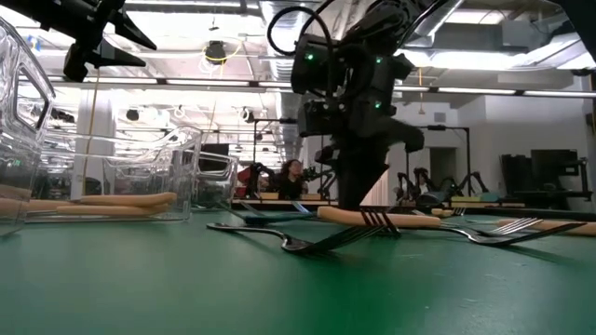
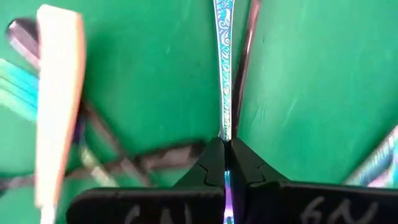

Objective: Sort silverware by color (type)
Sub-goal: Put the blue fork into the bottom transparent bin

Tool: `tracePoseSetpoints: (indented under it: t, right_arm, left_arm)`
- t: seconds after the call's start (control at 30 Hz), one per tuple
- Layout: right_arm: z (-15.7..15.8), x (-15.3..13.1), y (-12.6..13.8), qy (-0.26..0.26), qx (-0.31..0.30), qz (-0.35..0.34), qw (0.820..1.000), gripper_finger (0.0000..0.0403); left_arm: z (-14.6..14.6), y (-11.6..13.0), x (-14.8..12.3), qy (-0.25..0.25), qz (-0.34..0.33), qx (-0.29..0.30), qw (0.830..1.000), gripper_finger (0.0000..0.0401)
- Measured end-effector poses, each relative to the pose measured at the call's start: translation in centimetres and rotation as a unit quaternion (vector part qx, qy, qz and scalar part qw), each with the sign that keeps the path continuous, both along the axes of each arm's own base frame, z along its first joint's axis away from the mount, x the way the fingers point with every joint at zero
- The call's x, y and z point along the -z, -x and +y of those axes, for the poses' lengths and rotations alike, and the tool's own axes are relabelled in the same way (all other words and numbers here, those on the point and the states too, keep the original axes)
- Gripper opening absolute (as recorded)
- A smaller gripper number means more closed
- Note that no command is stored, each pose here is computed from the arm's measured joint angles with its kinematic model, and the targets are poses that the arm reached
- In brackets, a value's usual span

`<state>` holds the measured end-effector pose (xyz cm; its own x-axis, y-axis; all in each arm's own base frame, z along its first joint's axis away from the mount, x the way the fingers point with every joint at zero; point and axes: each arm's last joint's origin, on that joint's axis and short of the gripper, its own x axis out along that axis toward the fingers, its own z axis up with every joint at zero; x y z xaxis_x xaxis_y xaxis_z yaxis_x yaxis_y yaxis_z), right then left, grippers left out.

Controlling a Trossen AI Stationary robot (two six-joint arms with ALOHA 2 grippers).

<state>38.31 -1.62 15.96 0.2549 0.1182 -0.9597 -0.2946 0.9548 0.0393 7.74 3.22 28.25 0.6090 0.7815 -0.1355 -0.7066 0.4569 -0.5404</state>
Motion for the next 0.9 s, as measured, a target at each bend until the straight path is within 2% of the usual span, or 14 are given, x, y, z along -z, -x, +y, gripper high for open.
tracePoseSetpoints:
  t: [0.17, 0.33, 0.43, 0.63, 0.9]
  right_arm:
    - [0.3, -0.7, 0.4, -0.011, 0.029, 0.006, 0.999, 0.0011]
    - [0.7, -2.6, 0.5, -0.024, 0.069, -0.027, 0.997, 0.0011]
    - [0.9, -4.0, 0.0, -0.04, 0.107, -0.076, 0.991, 0.0011]
    - [1.2, -6.2, -1.6, -0.057, 0.182, -0.198, 0.961, 0.0011]
    - [2.3, -7.4, -3.7, -0.088, 0.216, -0.318, 0.919, 0.0011]
  left_arm:
    - [0.0, 0.0, 0.0, 0.0, 0.0, 0.0, 1.0, 0.0172]
    - [0.0, 0.0, 0.0, 0.0, 0.0, 0.0, 1.0, 0.0172]
    - [0.0, 0.0, 0.0, 0.0, 0.0, 0.0, 1.0, 0.0172]
    - [0.0, 0.0, 0.0, 0.001, 0.0, 0.004, 1.0, 0.0172]
    - [-0.1, -0.1, 0.3, 0.004, 0.016, 0.025, 1.0, 0.0172]
